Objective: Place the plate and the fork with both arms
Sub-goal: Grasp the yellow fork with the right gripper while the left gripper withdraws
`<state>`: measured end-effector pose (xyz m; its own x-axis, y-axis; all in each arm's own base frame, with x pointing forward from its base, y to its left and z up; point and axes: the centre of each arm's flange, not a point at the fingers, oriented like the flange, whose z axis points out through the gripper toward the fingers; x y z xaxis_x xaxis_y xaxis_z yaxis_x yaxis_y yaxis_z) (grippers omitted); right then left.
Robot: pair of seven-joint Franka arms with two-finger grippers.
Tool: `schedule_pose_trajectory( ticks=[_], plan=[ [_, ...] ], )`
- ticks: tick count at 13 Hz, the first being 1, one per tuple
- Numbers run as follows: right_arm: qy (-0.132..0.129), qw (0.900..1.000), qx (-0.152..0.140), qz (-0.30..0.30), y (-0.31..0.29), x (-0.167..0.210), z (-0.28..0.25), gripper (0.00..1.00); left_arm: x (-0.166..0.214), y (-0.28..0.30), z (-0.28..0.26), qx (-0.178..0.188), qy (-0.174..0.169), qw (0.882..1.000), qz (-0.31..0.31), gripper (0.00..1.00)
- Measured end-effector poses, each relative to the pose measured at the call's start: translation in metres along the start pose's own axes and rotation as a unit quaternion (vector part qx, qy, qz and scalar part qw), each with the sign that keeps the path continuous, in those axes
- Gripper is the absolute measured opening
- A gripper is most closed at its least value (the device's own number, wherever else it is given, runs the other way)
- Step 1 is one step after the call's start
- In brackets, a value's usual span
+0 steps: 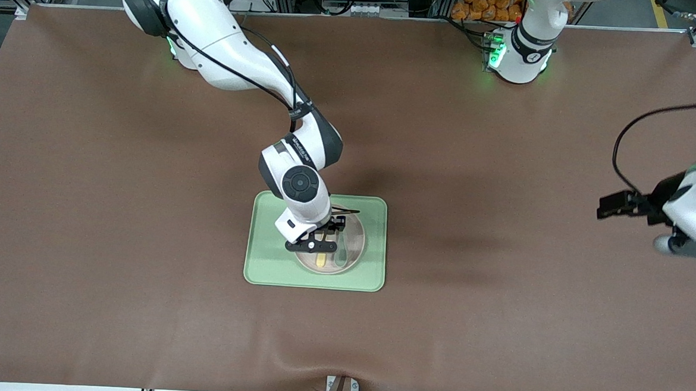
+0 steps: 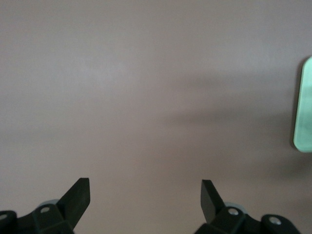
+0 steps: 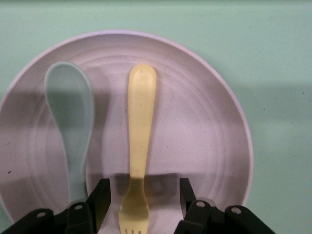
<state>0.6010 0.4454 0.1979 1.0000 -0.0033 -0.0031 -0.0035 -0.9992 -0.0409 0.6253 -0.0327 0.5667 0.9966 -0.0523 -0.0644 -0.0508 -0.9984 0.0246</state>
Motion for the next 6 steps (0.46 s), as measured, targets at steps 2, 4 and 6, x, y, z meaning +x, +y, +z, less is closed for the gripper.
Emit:
schedule_pose_trajectory(
  ticks=[2,4,6],
  plan=[
    [-0.001,1.000,0.000,0.000,-0.004,-0.003,0.001,0.66,-0.036,0.023,-0.033,0.004,-0.006,1.000,-0.023,1.00],
    [-0.001,1.000,-0.001,0.000,-0.005,-0.004,0.003,0.66,-0.077,0.045,-0.065,0.009,-0.011,0.999,-0.038,1.00],
    [-0.002,1.000,-0.002,0.000,-0.005,-0.005,0.005,0.63,-0.114,0.051,-0.084,0.013,-0.005,0.999,-0.038,1.00]
  ],
)
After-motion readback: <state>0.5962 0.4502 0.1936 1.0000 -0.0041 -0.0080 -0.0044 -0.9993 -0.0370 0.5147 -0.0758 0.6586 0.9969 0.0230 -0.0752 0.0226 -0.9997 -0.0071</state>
